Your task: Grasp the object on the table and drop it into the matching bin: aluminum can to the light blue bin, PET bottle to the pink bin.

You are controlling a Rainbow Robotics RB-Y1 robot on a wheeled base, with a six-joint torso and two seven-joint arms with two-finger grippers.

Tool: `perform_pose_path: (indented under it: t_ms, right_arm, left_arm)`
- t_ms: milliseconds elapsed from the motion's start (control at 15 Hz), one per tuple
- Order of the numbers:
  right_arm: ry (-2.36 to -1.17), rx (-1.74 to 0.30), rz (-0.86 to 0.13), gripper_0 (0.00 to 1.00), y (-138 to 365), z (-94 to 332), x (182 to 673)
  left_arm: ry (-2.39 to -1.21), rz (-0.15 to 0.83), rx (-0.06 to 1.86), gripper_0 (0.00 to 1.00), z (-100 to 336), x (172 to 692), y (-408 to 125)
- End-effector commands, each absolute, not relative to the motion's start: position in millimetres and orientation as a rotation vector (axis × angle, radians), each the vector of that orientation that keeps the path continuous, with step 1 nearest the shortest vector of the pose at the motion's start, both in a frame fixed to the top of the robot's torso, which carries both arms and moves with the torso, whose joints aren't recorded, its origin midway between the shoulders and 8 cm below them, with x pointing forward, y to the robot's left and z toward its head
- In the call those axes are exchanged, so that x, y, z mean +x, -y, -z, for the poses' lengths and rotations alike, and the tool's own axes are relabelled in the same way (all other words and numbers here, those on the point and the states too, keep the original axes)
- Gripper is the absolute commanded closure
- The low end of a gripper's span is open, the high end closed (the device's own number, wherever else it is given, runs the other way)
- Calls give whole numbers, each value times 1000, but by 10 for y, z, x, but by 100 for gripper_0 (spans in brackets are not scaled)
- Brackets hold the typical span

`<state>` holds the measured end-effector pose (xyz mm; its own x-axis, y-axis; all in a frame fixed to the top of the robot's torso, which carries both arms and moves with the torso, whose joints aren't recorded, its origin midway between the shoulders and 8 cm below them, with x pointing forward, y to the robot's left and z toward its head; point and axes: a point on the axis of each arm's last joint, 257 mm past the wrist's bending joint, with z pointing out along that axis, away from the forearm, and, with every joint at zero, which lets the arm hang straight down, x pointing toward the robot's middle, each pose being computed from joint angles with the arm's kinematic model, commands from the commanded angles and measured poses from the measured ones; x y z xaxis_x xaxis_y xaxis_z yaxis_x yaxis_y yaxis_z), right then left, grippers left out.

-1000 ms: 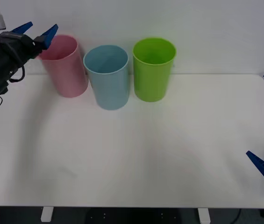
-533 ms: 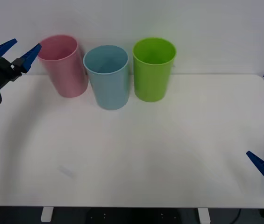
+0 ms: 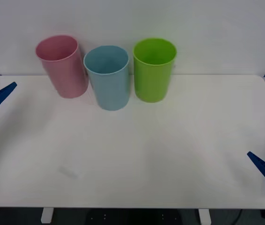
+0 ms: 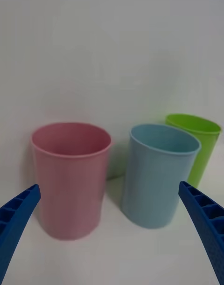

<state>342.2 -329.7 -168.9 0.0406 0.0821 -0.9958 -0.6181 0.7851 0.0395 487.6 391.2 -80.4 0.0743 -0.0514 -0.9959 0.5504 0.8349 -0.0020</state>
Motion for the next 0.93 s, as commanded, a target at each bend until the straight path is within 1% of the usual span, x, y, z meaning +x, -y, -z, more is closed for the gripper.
perform_pose_path:
  t_ms: [67,200,267,600,933]
  right_arm:
    - [-1441,-465,-567,0,3297,1689,3423]
    - [-1441,-465,-567,0,3297,1689,3423]
    - [-1441,-465,-567,0,3297,1689,3423]
    - [-1441,-465,-567,0,3297,1689,3423]
    - [-1441,-465,-567,0,3297,1689,3423]
  left_arm:
    - [-1473,387,504,0,1066,4625,-4085]
    - [-1497,344,549,0,1262,4449,-4161]
    - [-1507,347,564,0,1332,4358,-4177]
    - [-1557,409,580,0,1567,3916,-4214]
    - [-1597,442,582,0,1717,3570,-4176]
